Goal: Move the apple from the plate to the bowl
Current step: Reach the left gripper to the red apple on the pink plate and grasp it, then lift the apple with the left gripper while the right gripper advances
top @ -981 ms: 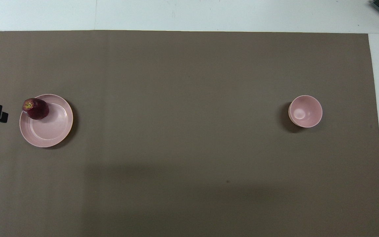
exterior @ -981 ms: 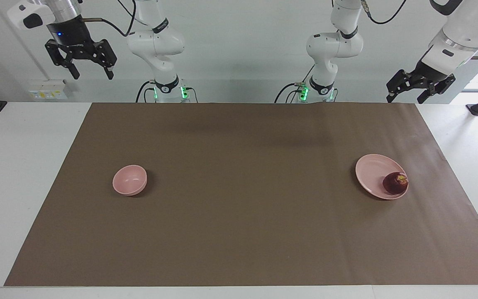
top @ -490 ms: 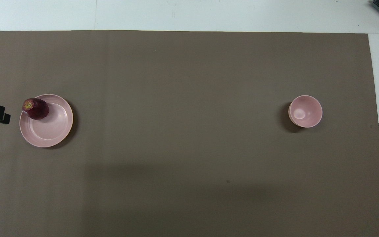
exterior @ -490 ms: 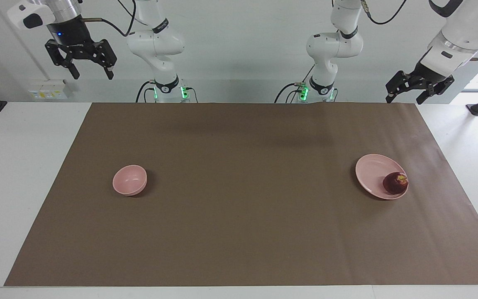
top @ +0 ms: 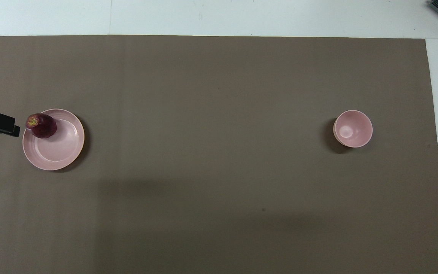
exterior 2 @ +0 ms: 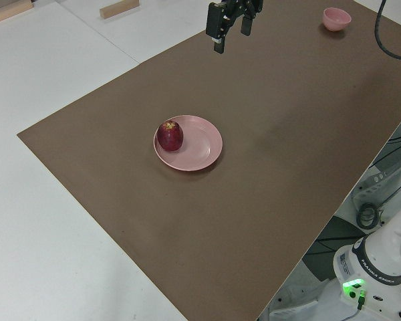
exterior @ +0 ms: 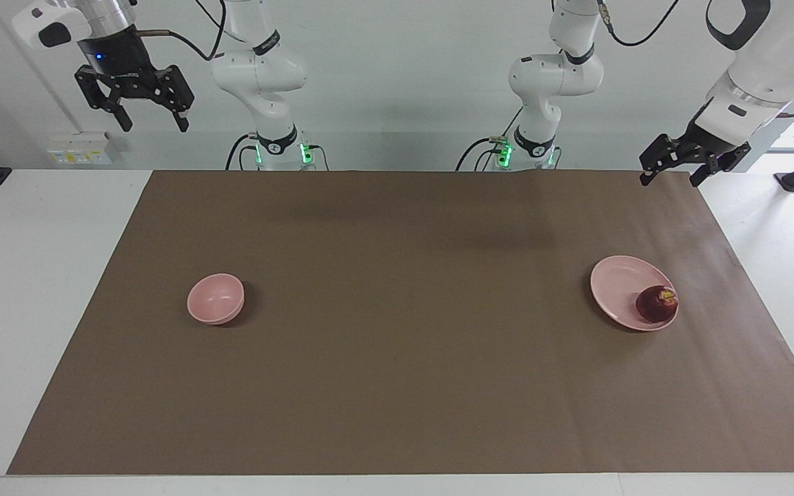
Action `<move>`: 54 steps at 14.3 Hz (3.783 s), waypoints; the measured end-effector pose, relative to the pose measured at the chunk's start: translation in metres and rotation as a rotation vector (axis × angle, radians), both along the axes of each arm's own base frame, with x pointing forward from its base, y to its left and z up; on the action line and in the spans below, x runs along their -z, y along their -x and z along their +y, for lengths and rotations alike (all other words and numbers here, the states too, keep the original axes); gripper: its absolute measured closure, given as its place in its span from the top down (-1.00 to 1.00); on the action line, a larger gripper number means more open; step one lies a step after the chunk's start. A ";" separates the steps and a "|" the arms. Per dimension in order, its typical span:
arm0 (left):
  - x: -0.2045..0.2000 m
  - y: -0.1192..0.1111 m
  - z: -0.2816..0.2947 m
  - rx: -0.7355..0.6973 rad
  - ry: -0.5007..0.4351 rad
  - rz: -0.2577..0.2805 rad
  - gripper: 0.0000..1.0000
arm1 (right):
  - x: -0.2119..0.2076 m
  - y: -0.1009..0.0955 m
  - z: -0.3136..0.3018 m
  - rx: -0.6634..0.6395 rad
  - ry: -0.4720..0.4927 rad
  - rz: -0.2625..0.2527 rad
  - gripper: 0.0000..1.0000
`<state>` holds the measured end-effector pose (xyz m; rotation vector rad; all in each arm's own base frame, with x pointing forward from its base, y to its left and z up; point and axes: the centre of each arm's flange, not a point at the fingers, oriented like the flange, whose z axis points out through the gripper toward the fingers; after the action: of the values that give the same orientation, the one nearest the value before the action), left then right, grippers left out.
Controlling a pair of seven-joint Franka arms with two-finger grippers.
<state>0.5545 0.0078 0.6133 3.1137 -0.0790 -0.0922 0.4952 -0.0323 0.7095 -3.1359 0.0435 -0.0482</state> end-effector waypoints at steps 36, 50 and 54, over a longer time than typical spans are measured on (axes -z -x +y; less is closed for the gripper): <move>0.271 -0.062 0.093 -0.045 -0.023 -0.104 1.00 | 0.019 -0.010 0.026 -0.049 -0.024 0.013 1.00; 0.291 -0.067 0.088 -0.080 -0.021 -0.086 0.59 | 0.023 -0.009 0.025 -0.047 -0.024 0.021 1.00; 0.255 -0.075 0.073 -0.065 -0.011 -0.037 0.59 | 0.030 -0.010 0.022 -0.039 -0.049 0.036 1.00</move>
<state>0.6293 0.0806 0.3587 3.1260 0.0227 -0.0334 0.5049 -0.0107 0.6792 -3.0875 -0.0162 0.0098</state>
